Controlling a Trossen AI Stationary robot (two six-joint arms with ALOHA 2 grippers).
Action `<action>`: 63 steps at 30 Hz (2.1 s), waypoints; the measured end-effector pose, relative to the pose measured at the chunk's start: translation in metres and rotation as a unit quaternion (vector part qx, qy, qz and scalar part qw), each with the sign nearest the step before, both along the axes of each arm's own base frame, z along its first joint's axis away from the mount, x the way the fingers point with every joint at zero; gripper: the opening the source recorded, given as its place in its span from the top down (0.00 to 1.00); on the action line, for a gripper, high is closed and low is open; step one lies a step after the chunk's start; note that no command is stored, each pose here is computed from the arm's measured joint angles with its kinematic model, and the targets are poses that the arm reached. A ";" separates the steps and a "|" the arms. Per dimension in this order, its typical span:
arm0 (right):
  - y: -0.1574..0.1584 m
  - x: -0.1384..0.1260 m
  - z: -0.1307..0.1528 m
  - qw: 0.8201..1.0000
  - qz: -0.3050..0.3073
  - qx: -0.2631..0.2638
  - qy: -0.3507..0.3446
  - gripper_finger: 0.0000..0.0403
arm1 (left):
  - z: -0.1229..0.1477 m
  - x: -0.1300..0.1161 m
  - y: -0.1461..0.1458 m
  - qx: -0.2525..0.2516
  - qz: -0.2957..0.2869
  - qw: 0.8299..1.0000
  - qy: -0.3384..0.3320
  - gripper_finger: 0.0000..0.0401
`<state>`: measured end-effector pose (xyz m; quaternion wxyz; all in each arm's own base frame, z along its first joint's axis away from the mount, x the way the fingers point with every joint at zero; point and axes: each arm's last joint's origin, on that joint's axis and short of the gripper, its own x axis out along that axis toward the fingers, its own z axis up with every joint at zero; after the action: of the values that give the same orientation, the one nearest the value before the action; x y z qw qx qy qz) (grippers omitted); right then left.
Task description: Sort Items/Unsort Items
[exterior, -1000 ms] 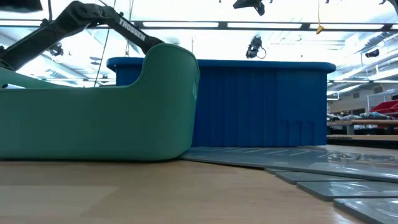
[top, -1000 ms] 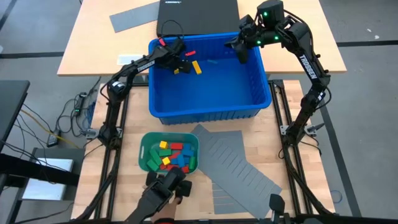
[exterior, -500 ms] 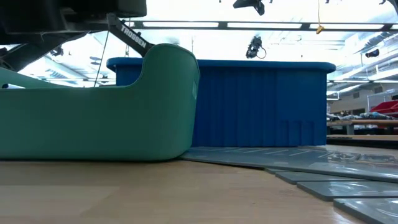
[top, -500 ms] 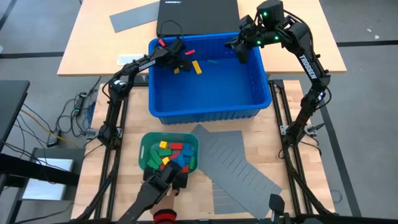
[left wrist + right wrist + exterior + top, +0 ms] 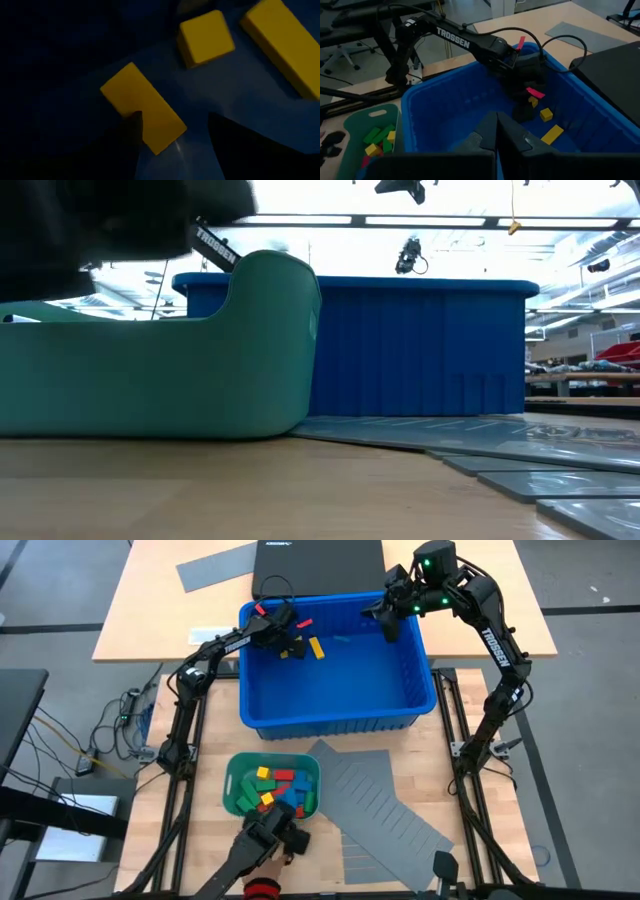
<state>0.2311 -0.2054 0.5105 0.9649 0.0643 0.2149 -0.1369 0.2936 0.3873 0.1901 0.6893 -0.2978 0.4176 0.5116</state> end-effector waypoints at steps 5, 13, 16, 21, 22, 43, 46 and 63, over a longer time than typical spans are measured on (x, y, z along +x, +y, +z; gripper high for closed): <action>0.000 0.000 0.000 1.000 0.004 -0.008 0.002 0.99 | 0.003 0.013 -0.011 -0.028 -0.109 0.994 -0.008 0.43; 0.000 0.000 0.000 1.000 0.005 -0.011 0.003 1.00 | 0.033 0.057 -0.052 -0.051 -0.198 0.979 0.008 0.43; 0.000 0.000 0.000 1.000 0.005 -0.012 0.003 0.99 | 0.057 0.057 -0.052 -0.037 -0.136 0.990 -0.012 0.43; -0.001 0.000 0.000 1.000 0.006 -0.016 0.004 0.99 | 0.077 0.059 -0.056 -0.043 -0.082 0.994 -0.049 0.43; -0.001 0.000 0.000 1.000 0.007 -0.017 0.004 0.99 | 0.079 0.061 -0.057 -0.046 -0.100 0.992 -0.057 0.43; -0.001 -0.001 0.000 1.000 0.008 -0.019 0.006 0.99 | 0.026 0.096 -0.109 -0.038 -0.397 0.914 0.079 0.43; -0.001 -0.001 0.000 1.000 0.008 -0.019 0.006 0.99 | 0.024 0.095 -0.107 -0.033 -0.390 0.917 0.081 0.43; 0.000 -0.001 0.000 1.000 0.008 -0.017 0.006 0.99 | 0.002 0.098 -0.097 -0.043 -0.395 0.915 0.074 0.33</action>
<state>0.2303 -0.2059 0.5103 0.9655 0.0448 0.2190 -0.1334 0.3919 0.2904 0.1923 0.7891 -0.0989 0.5724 0.1998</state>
